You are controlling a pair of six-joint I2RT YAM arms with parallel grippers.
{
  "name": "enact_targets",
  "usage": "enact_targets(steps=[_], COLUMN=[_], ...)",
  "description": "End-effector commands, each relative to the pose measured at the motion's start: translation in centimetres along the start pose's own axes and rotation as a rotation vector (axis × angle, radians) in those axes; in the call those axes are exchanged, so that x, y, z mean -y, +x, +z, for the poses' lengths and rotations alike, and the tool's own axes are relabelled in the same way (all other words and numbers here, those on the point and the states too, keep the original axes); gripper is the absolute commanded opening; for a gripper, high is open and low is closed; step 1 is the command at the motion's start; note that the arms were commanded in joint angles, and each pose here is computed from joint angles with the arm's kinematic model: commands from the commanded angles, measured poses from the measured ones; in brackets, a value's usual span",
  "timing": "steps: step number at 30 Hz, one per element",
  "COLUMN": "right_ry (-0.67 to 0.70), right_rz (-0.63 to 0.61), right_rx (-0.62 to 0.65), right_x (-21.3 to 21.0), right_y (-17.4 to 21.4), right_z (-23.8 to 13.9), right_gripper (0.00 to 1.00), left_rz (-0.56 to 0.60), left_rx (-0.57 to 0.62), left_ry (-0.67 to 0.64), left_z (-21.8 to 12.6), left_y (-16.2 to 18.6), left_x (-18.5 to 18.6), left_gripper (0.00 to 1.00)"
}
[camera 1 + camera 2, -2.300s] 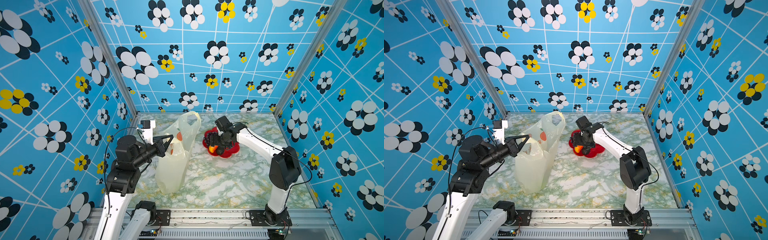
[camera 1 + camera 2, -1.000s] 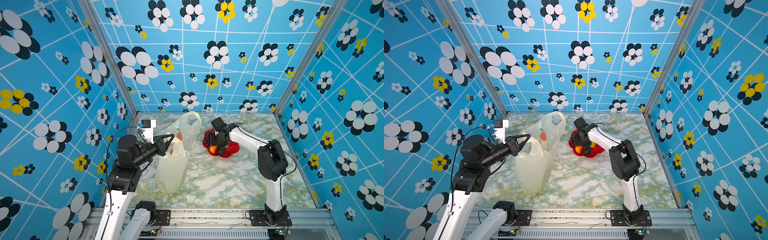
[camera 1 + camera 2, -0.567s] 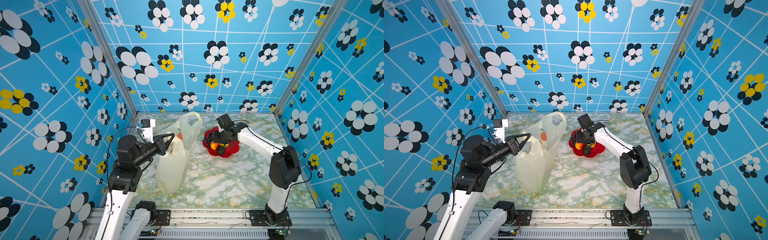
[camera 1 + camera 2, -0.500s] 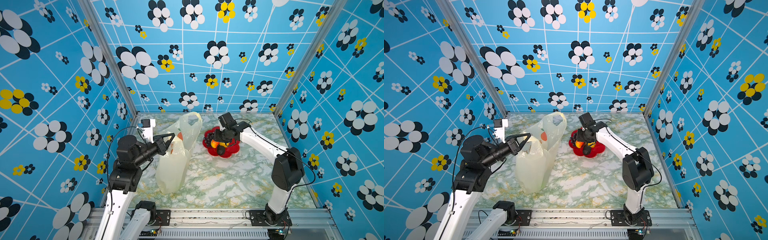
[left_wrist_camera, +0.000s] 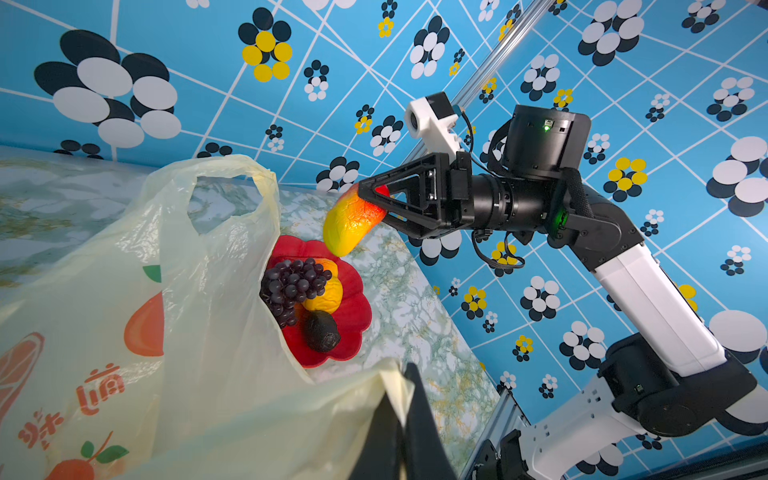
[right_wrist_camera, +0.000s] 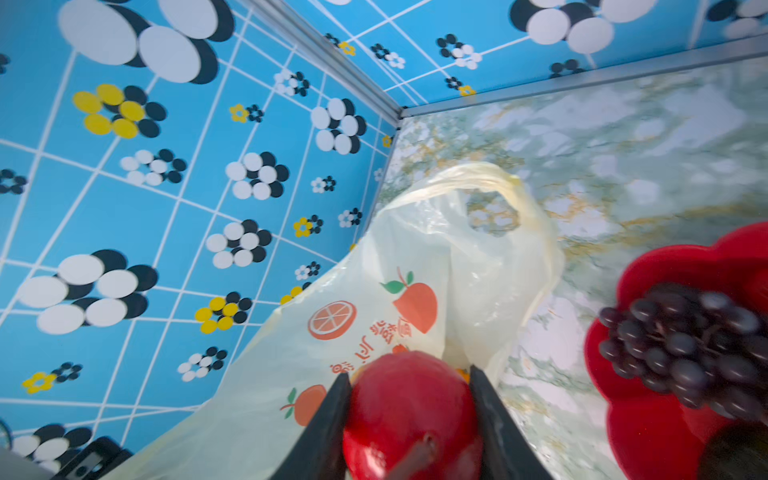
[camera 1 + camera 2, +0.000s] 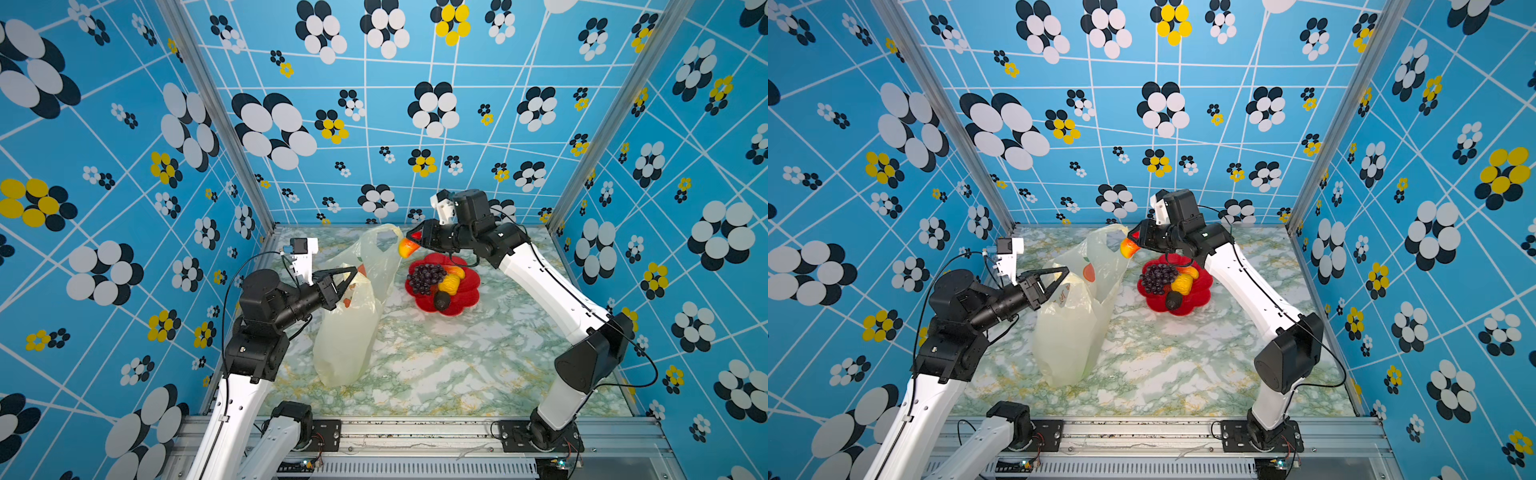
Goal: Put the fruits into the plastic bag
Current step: 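Lift the red apple and carry it into the bag mouth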
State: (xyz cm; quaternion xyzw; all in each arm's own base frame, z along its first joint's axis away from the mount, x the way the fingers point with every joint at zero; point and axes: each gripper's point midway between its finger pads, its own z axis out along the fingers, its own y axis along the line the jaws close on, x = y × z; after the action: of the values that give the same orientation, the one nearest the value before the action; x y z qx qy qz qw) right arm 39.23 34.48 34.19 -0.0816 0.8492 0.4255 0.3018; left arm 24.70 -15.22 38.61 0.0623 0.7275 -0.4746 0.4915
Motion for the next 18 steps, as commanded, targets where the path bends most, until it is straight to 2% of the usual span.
enact_targets(steps=[1,10,18], right_ry=[-0.120,-0.201,-0.102], right_rz=[0.011,-0.004,-0.017], right_rx=[-0.125,-0.366,-0.544], right_x=[-2.8,-5.8,-3.5], right_y=[2.6,9.3,15.2], right_z=[2.6,6.2,7.8], right_gripper=[0.38,0.36,0.37], left_rz=[0.028,0.035,0.029], left_rx=[0.002,0.011,0.021], left_ry=[0.027,0.020,0.029], left_z=[0.1,0.0,-0.1], left_y=[-0.1,-0.3,-0.4], left_x=[0.7,0.8,1.1], left_gripper=[0.00,0.00,0.00])
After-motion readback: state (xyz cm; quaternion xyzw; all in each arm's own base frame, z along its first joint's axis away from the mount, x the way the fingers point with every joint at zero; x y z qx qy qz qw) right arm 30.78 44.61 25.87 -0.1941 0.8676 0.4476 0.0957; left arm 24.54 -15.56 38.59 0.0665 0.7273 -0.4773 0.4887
